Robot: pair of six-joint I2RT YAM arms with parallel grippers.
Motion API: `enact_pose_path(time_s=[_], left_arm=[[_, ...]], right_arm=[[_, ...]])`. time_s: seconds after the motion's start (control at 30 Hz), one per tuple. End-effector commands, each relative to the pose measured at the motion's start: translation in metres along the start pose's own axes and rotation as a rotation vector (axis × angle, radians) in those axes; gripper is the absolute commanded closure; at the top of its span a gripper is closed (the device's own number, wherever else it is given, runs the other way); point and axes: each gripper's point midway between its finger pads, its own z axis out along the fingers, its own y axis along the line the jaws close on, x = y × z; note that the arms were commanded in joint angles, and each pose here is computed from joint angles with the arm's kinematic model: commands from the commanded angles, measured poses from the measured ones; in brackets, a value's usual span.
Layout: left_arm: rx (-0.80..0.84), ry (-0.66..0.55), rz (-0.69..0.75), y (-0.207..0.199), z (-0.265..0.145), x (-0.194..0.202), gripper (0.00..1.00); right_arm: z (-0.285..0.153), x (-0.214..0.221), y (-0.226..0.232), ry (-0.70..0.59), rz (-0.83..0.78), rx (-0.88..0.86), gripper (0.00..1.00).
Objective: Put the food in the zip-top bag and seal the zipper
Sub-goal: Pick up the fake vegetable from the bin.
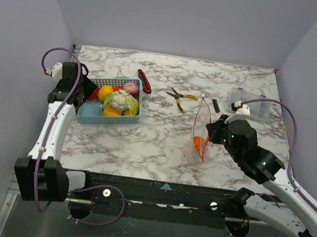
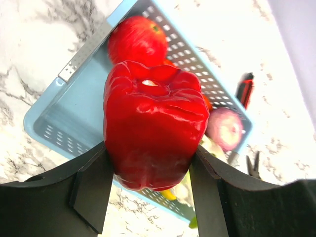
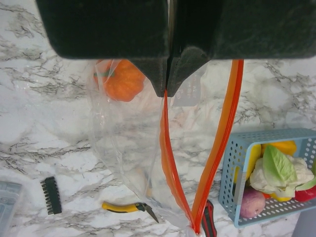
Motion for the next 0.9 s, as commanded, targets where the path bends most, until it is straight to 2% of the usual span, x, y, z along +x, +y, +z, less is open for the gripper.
enact_pose_path(time_s=[0.0, 0.13, 0.3, 0.47, 0.53, 0.67, 0.87], left_arm=[[0.134, -0.096, 0.093, -0.02, -0.056, -0.02, 0.65], [0.427, -0.028, 0.2, -0.062, -0.108, 0.006, 0.67], [0.855, 0.113, 0.359, -0.116, -0.188, 0.066, 0.67], [1.343, 0.309, 0.424, -0.15, -0.269, 0.126, 0.66], [1.469, 0.362, 0.458, -0.157, -0.292, 0.146, 0.66], [1.617, 0.465, 0.519, -0.16, -0.32, 0.182, 0.66], [1.61, 0.592, 0.546, -0.165, -0.317, 0.226, 0.66]], right_arm=[[0.002, 0.003, 0.003, 0.02, -0.008, -0.006, 1.0], [0.002, 0.003, 0.004, 0.02, -0.007, -0.01, 1.0], [0.002, 0.0, 0.01, 0.024, -0.001, -0.027, 1.0], [0.006, -0.003, 0.02, 0.036, 0.004, -0.055, 1.0], [0.007, -0.004, 0.022, 0.039, 0.006, -0.058, 1.0], [0.008, -0.005, 0.026, 0.039, 0.012, -0.072, 1.0], [0.008, -0.008, 0.03, 0.035, 0.021, -0.086, 1.0]])
